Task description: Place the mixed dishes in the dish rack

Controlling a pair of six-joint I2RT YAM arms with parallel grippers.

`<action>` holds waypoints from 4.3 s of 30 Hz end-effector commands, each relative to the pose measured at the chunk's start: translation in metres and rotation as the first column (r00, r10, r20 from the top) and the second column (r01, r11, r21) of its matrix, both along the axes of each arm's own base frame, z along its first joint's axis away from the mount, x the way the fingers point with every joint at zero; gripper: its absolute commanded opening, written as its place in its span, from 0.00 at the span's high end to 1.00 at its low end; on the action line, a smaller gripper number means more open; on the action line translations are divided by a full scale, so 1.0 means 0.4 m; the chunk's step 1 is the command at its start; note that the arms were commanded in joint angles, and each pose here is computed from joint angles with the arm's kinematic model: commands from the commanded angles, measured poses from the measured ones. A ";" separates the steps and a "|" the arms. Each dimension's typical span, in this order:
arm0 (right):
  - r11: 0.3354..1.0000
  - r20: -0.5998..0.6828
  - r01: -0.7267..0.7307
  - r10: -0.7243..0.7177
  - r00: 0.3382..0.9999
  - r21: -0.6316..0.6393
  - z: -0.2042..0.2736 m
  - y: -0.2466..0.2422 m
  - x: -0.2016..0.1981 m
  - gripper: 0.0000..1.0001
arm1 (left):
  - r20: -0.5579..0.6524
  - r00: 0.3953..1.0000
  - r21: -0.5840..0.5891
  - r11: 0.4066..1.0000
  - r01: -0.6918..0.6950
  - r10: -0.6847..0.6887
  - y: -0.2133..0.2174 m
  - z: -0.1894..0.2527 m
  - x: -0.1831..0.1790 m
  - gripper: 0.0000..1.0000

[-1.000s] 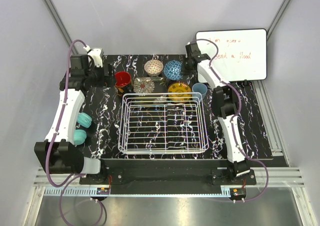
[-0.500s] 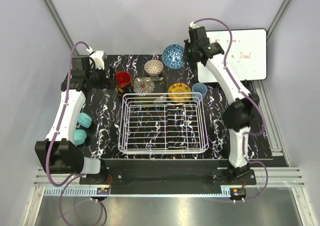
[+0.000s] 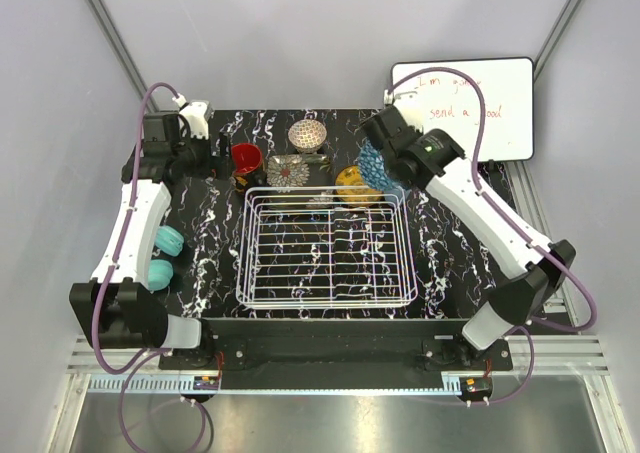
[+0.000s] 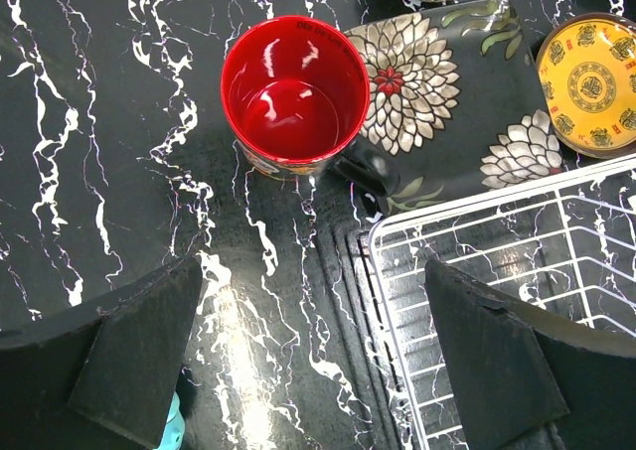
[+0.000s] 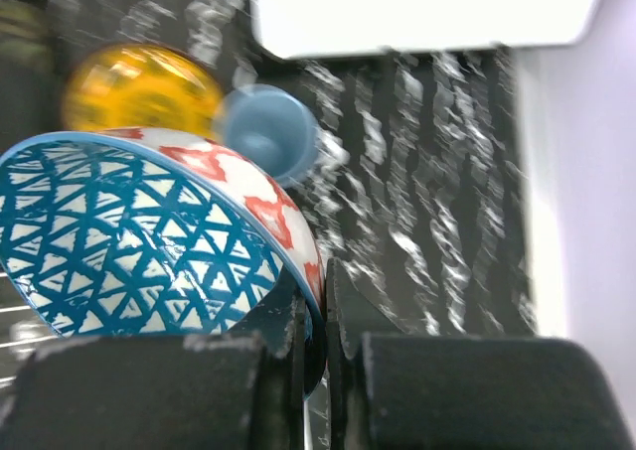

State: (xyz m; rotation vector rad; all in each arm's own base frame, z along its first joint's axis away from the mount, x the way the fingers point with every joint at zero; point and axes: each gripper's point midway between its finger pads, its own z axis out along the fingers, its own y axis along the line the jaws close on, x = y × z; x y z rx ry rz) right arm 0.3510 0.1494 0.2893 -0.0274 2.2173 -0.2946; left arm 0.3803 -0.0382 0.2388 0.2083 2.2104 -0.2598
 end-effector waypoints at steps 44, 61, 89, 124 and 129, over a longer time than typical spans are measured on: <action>0.731 -0.347 -0.099 -0.196 0.917 -0.675 -0.365 -0.031 -0.252 1.00 | 0.045 0.999 -0.040 0.999 0.016 -0.015 -0.016 0.010 -0.027 0.01; 0.756 -0.336 -0.125 -0.132 0.933 -0.643 -0.345 0.039 -0.233 0.27 | 0.032 0.999 -0.046 0.999 0.024 -0.022 -0.018 -0.013 -0.020 0.01; 0.808 0.230 -0.237 0.129 0.964 0.540 0.068 0.358 0.493 0.12 | -0.145 0.984 0.096 0.988 0.122 -0.107 0.011 -0.164 -0.160 0.03; 0.667 -0.076 -0.075 0.195 0.978 0.741 -0.498 0.416 0.651 0.13 | -0.166 0.981 0.137 0.983 0.123 -0.100 0.018 -0.166 -0.180 0.03; 0.637 -0.058 -0.084 0.199 0.978 0.766 -0.507 0.431 0.665 0.16 | -0.169 0.981 0.156 0.981 0.118 -0.092 0.027 -0.156 -0.175 0.03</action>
